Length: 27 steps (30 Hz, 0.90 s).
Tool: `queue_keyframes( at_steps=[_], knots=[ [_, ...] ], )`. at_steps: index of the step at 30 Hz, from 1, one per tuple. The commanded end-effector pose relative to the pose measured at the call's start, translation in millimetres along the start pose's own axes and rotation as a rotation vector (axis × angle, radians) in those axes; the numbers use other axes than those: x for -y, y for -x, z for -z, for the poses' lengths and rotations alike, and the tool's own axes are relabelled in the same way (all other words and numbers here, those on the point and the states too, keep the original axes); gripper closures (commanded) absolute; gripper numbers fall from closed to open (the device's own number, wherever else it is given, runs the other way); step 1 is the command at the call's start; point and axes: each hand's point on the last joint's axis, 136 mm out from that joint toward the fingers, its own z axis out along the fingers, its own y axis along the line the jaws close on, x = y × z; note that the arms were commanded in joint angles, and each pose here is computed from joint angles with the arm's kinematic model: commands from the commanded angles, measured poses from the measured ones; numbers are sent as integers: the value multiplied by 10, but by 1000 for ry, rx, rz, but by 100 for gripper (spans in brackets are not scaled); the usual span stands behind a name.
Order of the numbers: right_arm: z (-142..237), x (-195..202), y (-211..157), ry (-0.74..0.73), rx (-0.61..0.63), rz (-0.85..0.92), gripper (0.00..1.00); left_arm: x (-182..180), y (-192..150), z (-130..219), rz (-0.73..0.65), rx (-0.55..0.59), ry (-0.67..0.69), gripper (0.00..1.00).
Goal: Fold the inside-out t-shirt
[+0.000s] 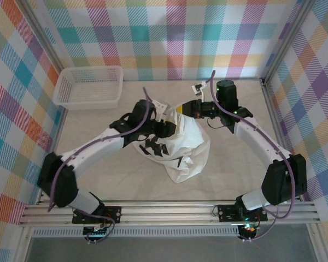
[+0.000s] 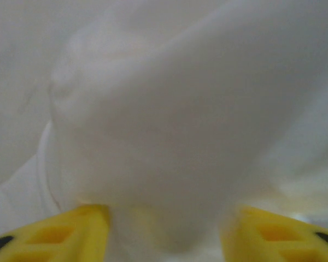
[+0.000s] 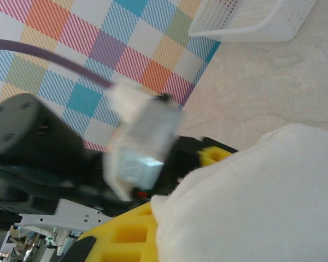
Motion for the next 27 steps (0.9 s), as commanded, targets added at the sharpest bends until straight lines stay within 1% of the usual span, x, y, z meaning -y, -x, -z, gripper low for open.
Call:
queue_keyframes(
  at_steps=[1, 2, 3, 5, 6, 7, 8, 9, 10, 11, 13, 14, 15, 16, 18, 20, 22, 25, 26, 27],
  knots=[
    [15, 19, -13, -45, 7, -29, 100, 165, 451, 155, -9, 130, 21, 87],
    [27, 115, -32, -93, 14, -51, 100, 174, 506, 203, 5, 149, 24, 97],
    [59, 258, -44, -162, 27, -76, 100, 174, 537, 264, 24, 160, 34, 100],
    [159, 542, -48, -279, 49, -115, 100, 188, 592, 431, 65, 174, 44, 100],
    [227, 720, -44, -334, 59, -126, 100, 203, 553, 522, 95, 147, 41, 100],
    [285, 885, -43, -379, 64, -123, 98, 240, 550, 596, 125, 131, 21, 100],
    [336, 1120, -62, -434, 61, -116, 97, 299, 540, 678, 159, 102, -10, 100],
    [358, 1359, -93, -488, 47, -95, 98, 359, 513, 740, 194, 64, -39, 100],
    [361, 1509, -112, -523, 29, -63, 98, 418, 496, 783, 219, 35, -67, 100],
    [302, 1616, -142, -511, -7, -39, 96, 506, 506, 829, 239, 17, -109, 100],
    [182, 1582, -144, -436, -66, -60, 88, 637, 531, 895, 274, 15, -182, 100],
    [141, 1465, -100, -377, -70, -75, 82, 668, 540, 912, 289, 21, -202, 100],
    [137, 1332, -47, -334, -52, -66, 75, 662, 528, 907, 300, 23, -205, 100],
    [170, 1239, -15, -325, -22, -51, 68, 633, 513, 889, 309, 23, -195, 100],
    [338, 1134, 12, -380, 92, -9, 57, 534, 450, 802, 327, 7, -157, 100],
    [513, 1032, -57, -431, 191, 52, 52, 492, 412, 717, 344, -11, -151, 100],
    [645, 924, -200, -463, 259, 116, 49, 495, 407, 657, 351, -21, -158, 100],
    [643, 644, -431, -444, 289, 177, 46, 489, 424, 619, 352, -27, -156, 100],
    [600, 548, -509, -426, 284, 163, 46, 485, 436, 618, 350, -26, -152, 100],
    [549, 478, -579, -415, 279, 111, 45, 475, 440, 615, 347, -27, -145, 100]
  ],
)
